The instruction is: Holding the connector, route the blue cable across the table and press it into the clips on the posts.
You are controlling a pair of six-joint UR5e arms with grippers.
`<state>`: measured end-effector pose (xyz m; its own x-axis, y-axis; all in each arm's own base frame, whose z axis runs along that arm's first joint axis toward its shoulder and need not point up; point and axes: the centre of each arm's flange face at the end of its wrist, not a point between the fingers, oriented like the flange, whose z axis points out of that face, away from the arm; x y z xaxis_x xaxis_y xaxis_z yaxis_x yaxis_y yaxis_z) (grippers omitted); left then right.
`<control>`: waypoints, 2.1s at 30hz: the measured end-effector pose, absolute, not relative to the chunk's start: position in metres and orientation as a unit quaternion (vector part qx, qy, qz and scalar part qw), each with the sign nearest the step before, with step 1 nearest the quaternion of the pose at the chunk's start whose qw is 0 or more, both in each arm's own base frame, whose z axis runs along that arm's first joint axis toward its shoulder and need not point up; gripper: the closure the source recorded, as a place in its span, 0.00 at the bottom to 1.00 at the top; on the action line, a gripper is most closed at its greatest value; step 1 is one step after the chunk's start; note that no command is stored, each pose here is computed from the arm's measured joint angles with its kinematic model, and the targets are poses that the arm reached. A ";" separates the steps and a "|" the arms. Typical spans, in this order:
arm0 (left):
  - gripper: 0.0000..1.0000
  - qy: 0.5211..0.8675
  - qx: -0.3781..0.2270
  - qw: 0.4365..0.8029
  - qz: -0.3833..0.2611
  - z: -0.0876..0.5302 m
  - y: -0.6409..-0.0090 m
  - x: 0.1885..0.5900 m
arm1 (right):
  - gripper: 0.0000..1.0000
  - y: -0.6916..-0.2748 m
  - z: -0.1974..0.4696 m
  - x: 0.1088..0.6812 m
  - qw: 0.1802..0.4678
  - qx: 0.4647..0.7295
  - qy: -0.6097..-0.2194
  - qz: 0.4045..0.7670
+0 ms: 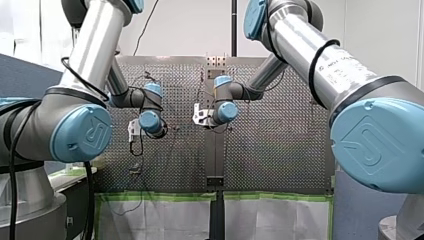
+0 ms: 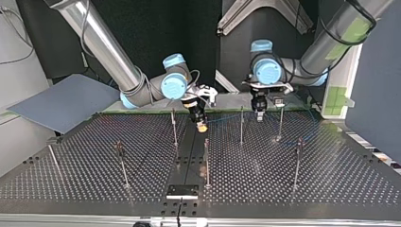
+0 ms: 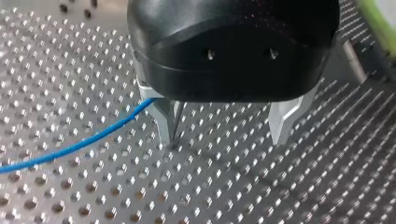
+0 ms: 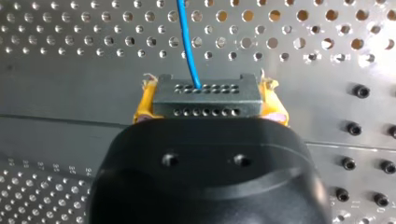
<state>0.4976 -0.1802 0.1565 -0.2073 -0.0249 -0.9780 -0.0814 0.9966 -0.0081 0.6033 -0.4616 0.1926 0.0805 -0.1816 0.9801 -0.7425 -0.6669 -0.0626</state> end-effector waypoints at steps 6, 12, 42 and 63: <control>0.00 0.784 -0.033 0.619 0.029 0.162 -0.190 0.469 | 1.00 -0.462 0.193 0.603 0.237 0.696 -0.333 0.590; 0.00 0.783 -0.037 0.621 0.030 0.168 -0.202 0.440 | 1.00 -0.462 0.192 0.603 0.237 0.697 -0.333 0.590; 0.00 0.738 -0.035 0.661 -0.127 0.193 -0.323 0.423 | 1.00 -0.474 0.192 0.592 0.237 0.693 -0.346 0.586; 0.00 0.731 -0.073 0.669 -0.116 0.176 -0.313 0.495 | 1.00 -0.474 0.191 0.591 0.236 0.695 -0.348 0.583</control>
<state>0.4954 -0.3128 0.1764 -0.0946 -0.2620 -0.9604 0.0489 0.9624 -0.2674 0.5911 -0.4735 0.1911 0.0775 -0.2075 0.9752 -0.7591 -0.6464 -0.0772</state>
